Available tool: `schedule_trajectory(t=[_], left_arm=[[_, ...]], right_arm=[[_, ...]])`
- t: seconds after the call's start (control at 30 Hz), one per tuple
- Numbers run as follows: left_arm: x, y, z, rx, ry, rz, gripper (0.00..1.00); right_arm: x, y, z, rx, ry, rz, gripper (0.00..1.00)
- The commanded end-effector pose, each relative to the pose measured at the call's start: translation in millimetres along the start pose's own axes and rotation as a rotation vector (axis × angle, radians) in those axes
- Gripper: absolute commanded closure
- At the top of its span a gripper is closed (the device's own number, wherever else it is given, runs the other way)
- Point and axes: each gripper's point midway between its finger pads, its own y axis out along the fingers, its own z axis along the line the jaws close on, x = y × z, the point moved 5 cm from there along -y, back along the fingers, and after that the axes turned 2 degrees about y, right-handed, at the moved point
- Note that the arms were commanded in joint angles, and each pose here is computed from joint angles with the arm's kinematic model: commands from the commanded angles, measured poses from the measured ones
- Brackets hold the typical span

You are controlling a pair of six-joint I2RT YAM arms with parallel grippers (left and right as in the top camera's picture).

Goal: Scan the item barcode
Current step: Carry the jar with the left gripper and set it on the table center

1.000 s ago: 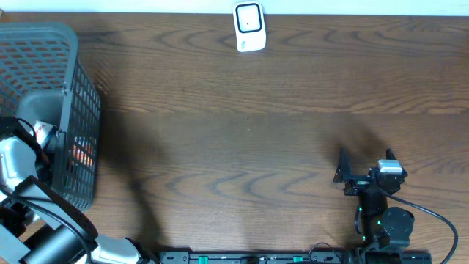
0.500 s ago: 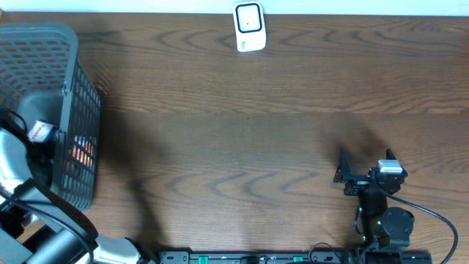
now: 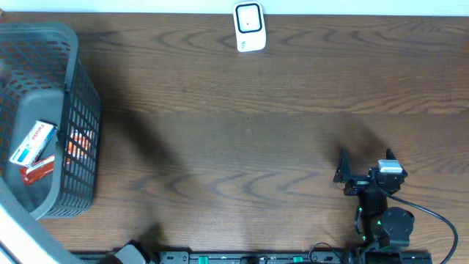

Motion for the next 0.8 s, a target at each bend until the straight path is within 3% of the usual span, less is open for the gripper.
schedule_trajectory(t=[0.0, 0.17, 0.43, 0.6, 0.77], left_arm=[[-47.3, 5.4, -47.7, -0.206, 0.019, 0.221, 0.41], [-136.3, 26.4, -93.8, -0.254, 0.226, 0.419, 0.41], [-294.2, 72.1, -98.2, -0.038, 0.565, 0.620, 0.40], [-364.7, 94.5, -66.6, 0.217, 0.577, 0.659, 0.40], [-425.1, 115.1, -15.0, 0.527, 0.493, 0.600, 0.41]], right_arm=[[-0.6, -0.2, 0.4, 0.001, 0.007, 0.001, 0.01], [-0.6, -0.2, 0.4, 0.001, 0.007, 0.001, 0.01], [-0.6, -0.2, 0.4, 0.001, 0.007, 0.001, 0.01], [-0.6, -0.2, 0.4, 0.001, 0.007, 0.001, 0.01], [-0.6, -0.2, 0.4, 0.001, 0.007, 0.001, 0.01]])
